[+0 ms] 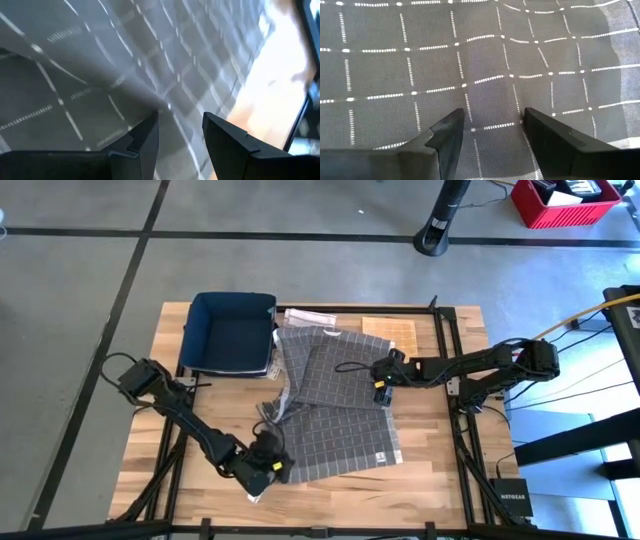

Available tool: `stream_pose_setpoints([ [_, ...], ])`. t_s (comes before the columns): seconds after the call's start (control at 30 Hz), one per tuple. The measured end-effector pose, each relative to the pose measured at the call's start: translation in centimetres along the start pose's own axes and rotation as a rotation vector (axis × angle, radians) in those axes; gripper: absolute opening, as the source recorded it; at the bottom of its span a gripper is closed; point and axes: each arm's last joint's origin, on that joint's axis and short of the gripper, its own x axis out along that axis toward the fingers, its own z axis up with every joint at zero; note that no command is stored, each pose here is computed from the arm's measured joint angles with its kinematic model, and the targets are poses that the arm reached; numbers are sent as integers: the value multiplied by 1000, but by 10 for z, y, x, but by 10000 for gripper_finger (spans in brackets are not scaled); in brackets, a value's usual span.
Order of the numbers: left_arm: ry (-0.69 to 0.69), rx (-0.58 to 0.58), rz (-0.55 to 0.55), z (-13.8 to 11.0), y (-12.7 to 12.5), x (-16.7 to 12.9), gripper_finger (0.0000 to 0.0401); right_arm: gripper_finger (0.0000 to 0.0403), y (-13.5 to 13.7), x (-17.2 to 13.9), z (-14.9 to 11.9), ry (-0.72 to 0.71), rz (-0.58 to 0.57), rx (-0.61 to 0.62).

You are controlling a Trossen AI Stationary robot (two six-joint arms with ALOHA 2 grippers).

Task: Fold towel
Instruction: Fold the gray towel

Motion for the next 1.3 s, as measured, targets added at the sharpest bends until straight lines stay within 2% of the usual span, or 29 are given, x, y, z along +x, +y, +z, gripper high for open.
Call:
stream_pose_setpoints([
  [0.33, -170, -276, -15, 19, -2, 9, 143, 211, 0, 0, 0, 0, 0, 0],
  [0.63, -210, -409, -27, 37, -4, 18, 143, 211, 0, 0, 0, 0, -1, 1],
  [0.9, -221, -444, -65, 44, -9, 22, 143, 211, 0, 0, 0, 0, -1, 1],
  [1.3, -222, -361, -75, 45, -12, 22, 143, 211, 0, 0, 0, -1, 0, 2],
])
